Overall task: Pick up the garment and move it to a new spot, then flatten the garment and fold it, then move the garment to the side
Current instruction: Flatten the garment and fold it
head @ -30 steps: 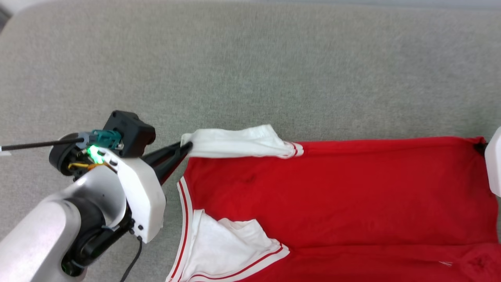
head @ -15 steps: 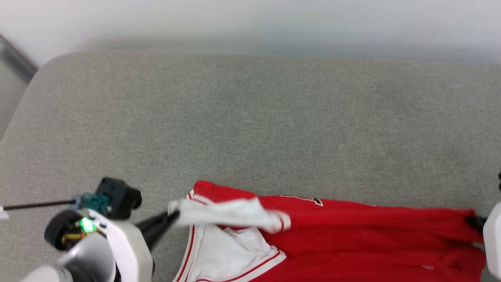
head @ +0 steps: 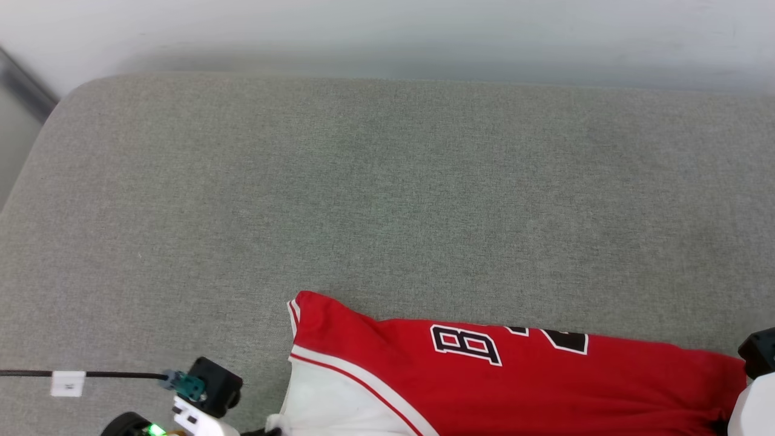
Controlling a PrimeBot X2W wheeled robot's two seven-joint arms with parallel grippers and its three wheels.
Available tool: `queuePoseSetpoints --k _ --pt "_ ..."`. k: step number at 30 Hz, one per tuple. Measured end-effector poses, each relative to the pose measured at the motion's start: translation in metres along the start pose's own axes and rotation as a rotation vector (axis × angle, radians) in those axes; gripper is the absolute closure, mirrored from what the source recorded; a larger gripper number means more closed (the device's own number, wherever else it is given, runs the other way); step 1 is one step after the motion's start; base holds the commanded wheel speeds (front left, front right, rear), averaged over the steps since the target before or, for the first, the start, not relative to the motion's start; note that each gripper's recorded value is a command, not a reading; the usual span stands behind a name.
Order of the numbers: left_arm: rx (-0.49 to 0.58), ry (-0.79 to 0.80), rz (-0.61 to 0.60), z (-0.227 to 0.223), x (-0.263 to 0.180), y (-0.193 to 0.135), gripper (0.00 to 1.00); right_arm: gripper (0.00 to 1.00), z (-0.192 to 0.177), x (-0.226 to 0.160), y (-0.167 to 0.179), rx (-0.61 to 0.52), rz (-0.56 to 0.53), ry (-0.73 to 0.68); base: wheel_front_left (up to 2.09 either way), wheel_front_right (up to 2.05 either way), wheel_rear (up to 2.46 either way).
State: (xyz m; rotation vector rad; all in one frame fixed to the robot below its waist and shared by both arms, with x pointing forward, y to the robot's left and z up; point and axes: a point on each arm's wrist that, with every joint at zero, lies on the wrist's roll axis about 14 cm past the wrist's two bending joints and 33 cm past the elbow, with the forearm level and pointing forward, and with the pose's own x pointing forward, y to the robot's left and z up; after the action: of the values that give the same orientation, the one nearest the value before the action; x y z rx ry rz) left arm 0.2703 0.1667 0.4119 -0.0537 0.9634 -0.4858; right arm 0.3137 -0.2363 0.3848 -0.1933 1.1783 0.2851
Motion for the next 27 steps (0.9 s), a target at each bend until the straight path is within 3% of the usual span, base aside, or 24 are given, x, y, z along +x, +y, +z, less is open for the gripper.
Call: queuePoseSetpoints --k 8,9,10,11,12,19,27 --pt "-0.022 0.042 -0.026 -0.021 0.017 -0.004 1.0 1.0 -0.009 0.006 0.006 0.011 0.022 0.024 0.0 0.0 0.0" --pt "-0.022 0.046 -0.026 -0.023 0.018 -0.004 1.0 0.72 -0.01 0.006 0.005 0.017 0.022 0.022 0.0 0.0 0.0" --pt "-0.023 0.042 -0.027 -0.023 0.018 -0.005 0.79 0.0 -0.01 0.006 0.006 0.019 0.024 0.018 0.0 0.0 0.0" --pt "-0.019 0.037 -0.027 -0.023 0.019 -0.005 0.27 0.0 -0.009 0.006 0.006 0.022 0.025 0.01 0.0 0.0 0.0" --pt "-0.014 0.032 -0.024 -0.024 0.019 -0.005 0.0 0.0 -0.009 0.005 0.007 0.025 0.027 0.003 0.0 0.0 0.0" --pt "0.012 -0.12 -0.001 0.002 0.011 -0.004 0.0 0.0 0.003 -0.017 0.003 0.062 0.017 -0.098 0.0 0.0 0.0" --pt "0.02 -0.514 0.05 0.077 -0.02 -0.003 0.0 0.0 0.025 -0.062 -0.002 0.138 -0.01 -0.255 0.0 0.0 0.0"
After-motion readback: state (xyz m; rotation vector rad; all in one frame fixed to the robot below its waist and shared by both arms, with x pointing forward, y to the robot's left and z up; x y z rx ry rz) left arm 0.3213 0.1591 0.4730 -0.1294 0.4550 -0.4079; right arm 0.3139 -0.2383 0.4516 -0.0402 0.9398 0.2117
